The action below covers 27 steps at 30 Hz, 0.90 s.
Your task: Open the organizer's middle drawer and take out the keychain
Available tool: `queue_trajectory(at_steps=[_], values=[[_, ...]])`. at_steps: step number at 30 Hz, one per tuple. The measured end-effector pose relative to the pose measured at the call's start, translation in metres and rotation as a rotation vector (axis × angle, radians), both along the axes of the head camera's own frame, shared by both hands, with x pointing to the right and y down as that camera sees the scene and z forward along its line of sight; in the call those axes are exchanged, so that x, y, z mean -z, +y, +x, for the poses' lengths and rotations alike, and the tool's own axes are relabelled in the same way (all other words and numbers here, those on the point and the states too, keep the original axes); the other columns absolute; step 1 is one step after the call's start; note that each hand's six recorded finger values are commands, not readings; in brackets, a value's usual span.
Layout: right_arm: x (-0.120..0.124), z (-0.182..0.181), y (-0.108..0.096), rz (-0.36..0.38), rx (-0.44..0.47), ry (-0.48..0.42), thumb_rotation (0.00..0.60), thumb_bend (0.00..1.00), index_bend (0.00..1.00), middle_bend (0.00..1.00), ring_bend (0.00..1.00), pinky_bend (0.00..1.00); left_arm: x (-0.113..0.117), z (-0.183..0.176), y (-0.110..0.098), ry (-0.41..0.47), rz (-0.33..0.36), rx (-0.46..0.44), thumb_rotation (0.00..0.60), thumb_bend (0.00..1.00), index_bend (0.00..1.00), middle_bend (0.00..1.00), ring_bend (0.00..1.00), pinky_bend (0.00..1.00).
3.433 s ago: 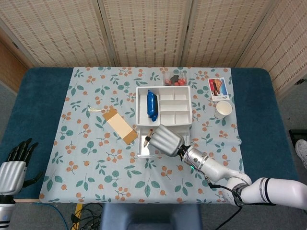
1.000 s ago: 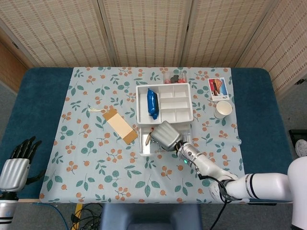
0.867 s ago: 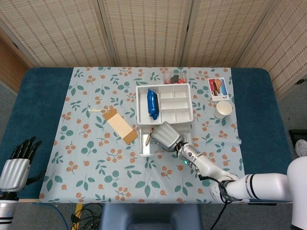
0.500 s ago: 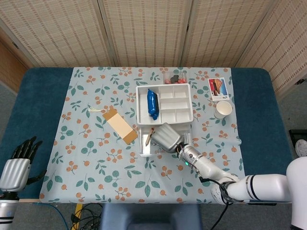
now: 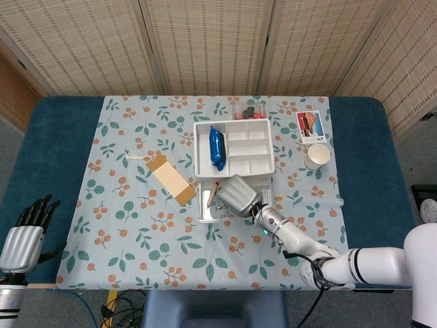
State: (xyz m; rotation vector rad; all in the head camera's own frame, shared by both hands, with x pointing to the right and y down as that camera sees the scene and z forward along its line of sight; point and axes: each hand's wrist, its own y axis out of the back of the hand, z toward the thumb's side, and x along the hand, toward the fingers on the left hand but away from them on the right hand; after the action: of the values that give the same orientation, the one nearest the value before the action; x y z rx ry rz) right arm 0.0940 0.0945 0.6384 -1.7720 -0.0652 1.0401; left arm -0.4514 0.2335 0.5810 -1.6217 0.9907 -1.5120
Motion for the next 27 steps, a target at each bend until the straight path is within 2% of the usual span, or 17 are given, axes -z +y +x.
queue_trajectory(at_steps=[10,17,23,27], values=[[0.006,-0.002,-0.004,0.016,-0.01,-0.023,0.6,0.53,0.64,0.96,1.0,1.0,0.001,-0.001,0.0,0.001,0.005,0.002,0.6,0.21,0.1,0.04,0.02,0.11],[0.018,-0.002,-0.008,0.037,-0.029,-0.068,0.6,0.54,0.65,0.95,1.0,1.0,0.001,0.0,-0.001,0.002,0.006,0.001,0.6,0.21,0.1,0.04,0.02,0.11],[0.039,0.003,-0.012,0.077,-0.051,-0.131,0.6,0.54,0.65,0.96,1.0,1.0,0.002,0.001,-0.002,0.004,0.01,-0.002,0.6,0.21,0.1,0.04,0.02,0.11],[0.06,0.022,-0.016,0.118,-0.096,-0.176,0.6,0.54,0.65,0.96,1.0,1.0,0.003,0.001,-0.003,0.007,0.014,-0.003,0.6,0.21,0.1,0.04,0.02,0.11]])
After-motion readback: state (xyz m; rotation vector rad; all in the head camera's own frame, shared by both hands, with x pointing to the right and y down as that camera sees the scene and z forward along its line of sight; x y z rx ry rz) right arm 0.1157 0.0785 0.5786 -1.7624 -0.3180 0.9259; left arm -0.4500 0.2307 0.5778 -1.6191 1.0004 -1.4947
